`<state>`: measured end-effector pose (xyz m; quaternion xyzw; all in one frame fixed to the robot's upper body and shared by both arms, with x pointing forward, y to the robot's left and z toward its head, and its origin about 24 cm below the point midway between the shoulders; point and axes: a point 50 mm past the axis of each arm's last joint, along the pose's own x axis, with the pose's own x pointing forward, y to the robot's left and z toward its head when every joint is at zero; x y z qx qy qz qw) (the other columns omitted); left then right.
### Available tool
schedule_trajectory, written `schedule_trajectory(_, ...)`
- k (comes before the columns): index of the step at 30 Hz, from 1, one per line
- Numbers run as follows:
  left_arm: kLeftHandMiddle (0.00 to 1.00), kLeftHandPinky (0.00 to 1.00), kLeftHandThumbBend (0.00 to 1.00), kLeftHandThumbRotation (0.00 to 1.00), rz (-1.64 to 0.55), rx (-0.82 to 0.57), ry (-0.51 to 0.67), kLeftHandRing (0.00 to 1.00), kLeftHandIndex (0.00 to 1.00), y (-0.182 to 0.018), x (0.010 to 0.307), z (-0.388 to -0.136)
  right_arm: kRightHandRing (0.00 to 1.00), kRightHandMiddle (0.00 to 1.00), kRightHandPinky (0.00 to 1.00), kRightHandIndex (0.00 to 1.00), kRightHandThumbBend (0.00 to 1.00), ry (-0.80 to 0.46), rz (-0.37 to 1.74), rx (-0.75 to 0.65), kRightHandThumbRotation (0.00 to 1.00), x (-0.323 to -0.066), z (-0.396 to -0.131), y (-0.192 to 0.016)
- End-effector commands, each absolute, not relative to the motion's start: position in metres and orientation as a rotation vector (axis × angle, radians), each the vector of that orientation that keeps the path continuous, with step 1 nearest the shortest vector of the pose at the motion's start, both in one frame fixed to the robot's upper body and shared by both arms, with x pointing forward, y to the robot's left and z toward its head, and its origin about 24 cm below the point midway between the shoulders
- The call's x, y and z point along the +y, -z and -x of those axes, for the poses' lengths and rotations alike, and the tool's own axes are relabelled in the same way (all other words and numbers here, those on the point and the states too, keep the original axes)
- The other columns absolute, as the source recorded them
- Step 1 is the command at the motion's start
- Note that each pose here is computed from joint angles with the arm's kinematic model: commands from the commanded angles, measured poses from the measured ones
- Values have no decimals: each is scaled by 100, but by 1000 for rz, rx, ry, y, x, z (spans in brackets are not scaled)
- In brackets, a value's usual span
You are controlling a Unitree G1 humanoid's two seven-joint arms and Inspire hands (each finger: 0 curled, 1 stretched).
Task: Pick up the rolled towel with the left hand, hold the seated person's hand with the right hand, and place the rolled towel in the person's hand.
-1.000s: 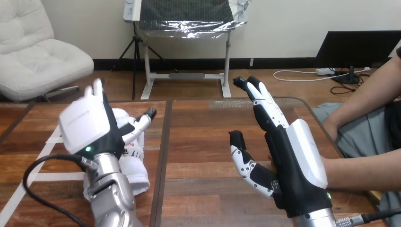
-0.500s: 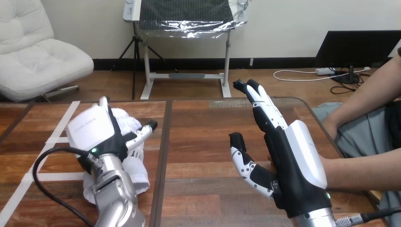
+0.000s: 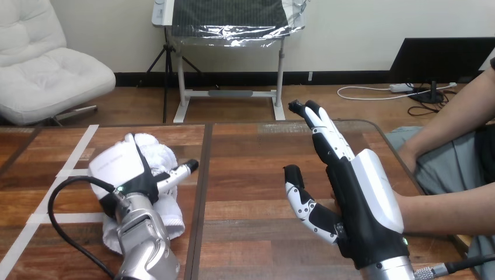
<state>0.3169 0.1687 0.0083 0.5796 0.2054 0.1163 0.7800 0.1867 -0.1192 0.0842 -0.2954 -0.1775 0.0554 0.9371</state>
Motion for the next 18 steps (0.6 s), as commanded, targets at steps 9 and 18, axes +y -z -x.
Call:
schedule_trajectory(9, 95, 90, 99, 92, -1328, 421, -266, 91, 97, -21, 168, -336, 100, 100, 100, 95, 11, -98, 596, -452, 0, -119, -192, -106)
schedule_trajectory(18, 95, 91, 100, 93, -1371, 451, -273, 92, 97, -13, 171, -334, 100, 100, 100, 96, 12, -98, 608, -452, 0, -121, -191, -107)
